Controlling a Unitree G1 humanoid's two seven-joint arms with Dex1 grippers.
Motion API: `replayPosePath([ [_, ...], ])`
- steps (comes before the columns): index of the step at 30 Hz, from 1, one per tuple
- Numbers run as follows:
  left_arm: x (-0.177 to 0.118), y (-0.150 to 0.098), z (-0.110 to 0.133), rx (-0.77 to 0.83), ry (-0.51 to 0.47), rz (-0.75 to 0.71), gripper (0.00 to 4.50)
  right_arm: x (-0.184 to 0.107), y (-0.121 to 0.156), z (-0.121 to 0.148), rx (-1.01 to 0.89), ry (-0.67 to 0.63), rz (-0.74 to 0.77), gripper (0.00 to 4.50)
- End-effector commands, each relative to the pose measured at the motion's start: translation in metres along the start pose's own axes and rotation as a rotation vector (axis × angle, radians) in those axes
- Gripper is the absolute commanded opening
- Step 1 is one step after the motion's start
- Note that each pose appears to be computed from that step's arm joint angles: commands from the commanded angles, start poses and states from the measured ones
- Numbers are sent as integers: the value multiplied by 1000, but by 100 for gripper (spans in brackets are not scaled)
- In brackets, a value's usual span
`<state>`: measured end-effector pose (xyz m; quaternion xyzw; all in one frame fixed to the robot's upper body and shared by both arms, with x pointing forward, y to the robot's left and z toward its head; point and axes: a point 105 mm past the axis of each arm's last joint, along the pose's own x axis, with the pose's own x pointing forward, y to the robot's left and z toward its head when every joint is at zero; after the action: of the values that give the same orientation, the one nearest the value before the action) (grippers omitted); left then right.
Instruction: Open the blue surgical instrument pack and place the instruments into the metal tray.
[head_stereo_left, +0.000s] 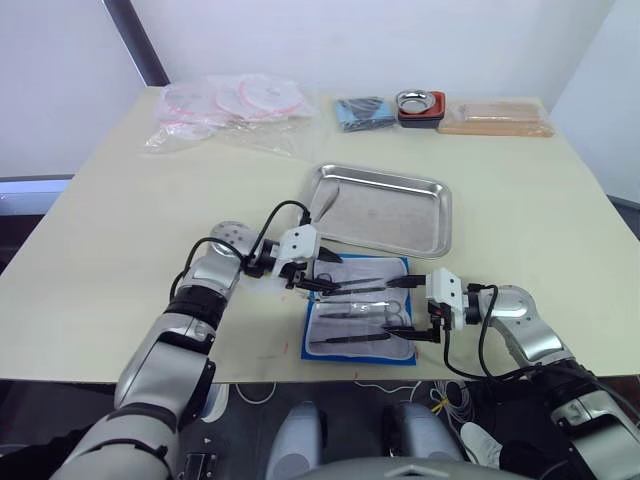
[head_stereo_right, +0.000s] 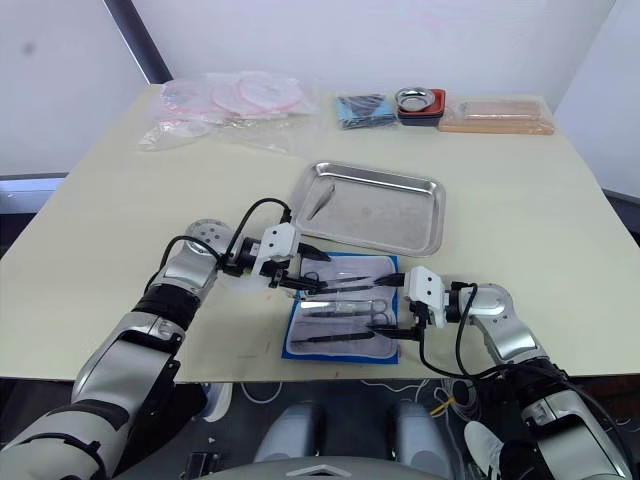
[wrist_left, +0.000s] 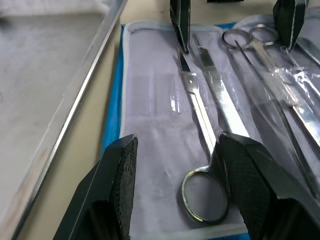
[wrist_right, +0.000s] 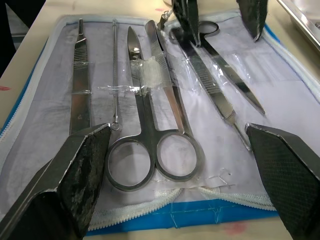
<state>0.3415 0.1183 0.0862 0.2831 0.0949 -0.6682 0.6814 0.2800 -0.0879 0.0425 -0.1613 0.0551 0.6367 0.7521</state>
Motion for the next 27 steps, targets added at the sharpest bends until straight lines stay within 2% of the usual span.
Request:
replayPosePath([
  [1,2,1,-3,6,20,-3,275,-13,43,-80,221,281,60,450],
  [3,3,0,-3,-3,18,-7,222,-13,43,-80,222,282,61,450],
  [4,3,0,-3,-5,18,-10,219,-13,43,-81,223,282,61,450],
  [9,4,0,-5,-13,29,-20,3,-12,44,-81,224,282,61,450],
  [14,4,-2,-5,-17,40,-44,3,-10,46,-80,226,278,65,450],
  [21,3,4,8,-11,25,-47,3,-9,46,-80,228,276,63,450],
  [27,-1,14,19,-40,-59,24,3,-8,46,-81,228,274,61,450],
])
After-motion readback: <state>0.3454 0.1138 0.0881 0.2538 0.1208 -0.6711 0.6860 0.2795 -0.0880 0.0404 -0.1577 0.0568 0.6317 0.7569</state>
